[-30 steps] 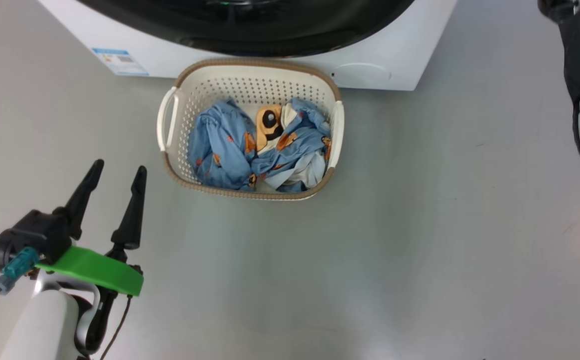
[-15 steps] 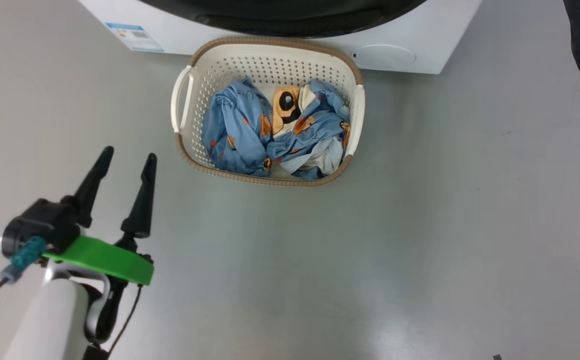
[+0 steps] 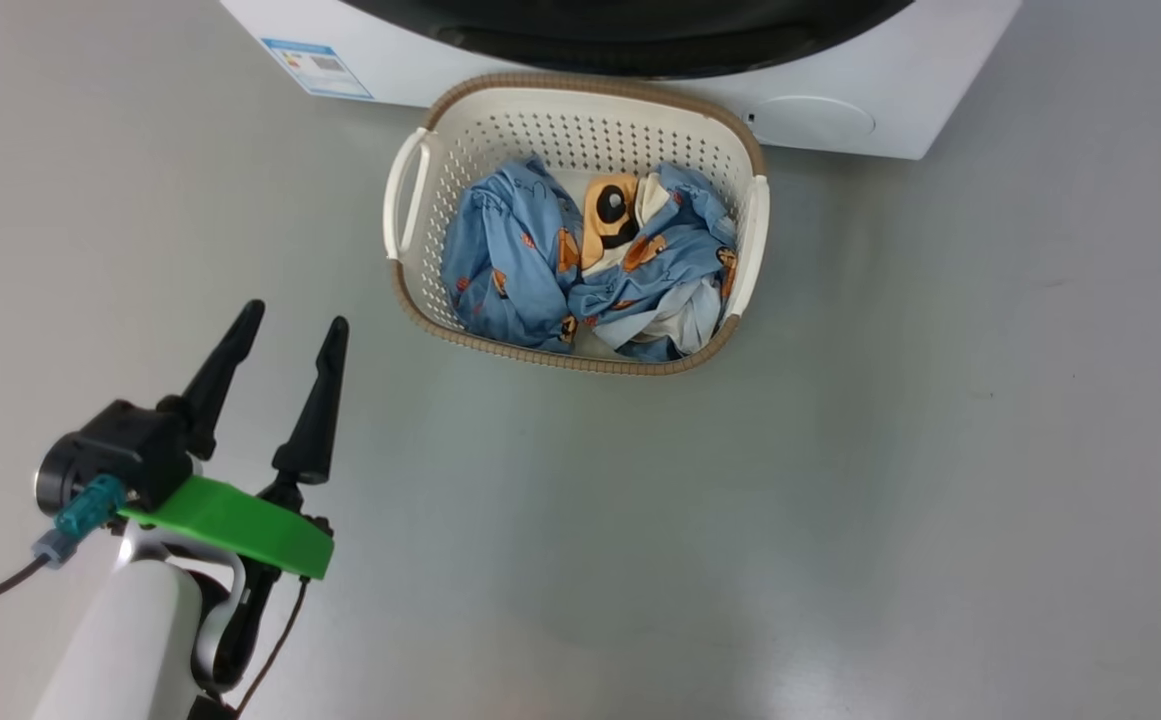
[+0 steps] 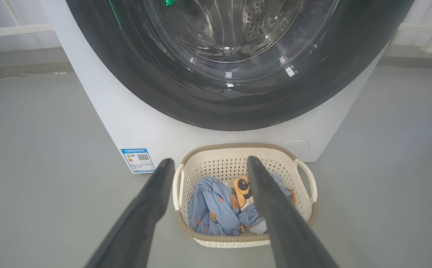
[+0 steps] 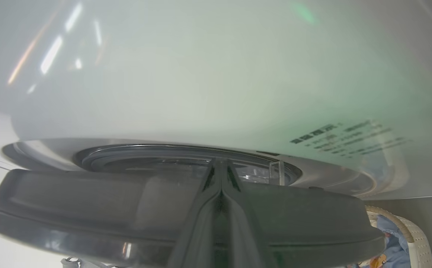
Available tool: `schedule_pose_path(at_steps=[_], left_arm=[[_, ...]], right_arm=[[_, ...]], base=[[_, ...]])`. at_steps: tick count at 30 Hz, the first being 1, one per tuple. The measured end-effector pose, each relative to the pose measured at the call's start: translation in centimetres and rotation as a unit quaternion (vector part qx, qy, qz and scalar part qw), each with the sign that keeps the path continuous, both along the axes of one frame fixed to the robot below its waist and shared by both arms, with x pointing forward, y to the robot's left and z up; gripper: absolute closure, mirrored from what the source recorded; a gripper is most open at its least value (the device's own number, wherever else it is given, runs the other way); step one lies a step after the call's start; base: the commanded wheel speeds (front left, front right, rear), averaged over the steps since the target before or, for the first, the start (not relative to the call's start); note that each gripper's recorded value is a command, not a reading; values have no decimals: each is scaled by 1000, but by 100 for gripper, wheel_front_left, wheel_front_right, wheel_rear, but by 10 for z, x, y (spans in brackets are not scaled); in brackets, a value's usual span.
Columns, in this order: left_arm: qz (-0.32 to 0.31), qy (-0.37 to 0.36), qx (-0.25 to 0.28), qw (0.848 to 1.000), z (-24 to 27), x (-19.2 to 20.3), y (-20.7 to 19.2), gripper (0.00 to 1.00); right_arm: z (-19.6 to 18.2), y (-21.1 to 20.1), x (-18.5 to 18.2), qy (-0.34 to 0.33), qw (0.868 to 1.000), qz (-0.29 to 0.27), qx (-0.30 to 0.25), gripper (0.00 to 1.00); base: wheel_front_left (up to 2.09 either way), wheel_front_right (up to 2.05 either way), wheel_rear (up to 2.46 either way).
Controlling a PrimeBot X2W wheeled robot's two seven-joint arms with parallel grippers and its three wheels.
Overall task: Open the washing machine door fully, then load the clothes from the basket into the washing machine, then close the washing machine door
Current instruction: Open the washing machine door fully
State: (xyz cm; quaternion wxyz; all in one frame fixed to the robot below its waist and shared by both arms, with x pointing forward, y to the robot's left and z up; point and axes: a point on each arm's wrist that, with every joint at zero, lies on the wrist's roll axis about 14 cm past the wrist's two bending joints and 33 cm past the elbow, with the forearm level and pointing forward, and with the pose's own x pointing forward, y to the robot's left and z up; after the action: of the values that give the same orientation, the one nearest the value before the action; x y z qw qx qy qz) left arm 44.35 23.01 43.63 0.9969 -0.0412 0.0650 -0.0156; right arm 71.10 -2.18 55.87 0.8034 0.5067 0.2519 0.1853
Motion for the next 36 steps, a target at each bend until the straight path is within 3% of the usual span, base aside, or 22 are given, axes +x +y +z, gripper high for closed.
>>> schedule_pose_path(at_steps=[25,36], left_arm=[[-2,-27,-7,1000,17,7,-2,0],[-11,-48,-7,999,33,5,-9,0]], right_arm=[[-17,29,-49,64,988,139,22,100],[-30,11,-85,70,982,177,13,100]], base=[[0,0,0],[0,0,0]])
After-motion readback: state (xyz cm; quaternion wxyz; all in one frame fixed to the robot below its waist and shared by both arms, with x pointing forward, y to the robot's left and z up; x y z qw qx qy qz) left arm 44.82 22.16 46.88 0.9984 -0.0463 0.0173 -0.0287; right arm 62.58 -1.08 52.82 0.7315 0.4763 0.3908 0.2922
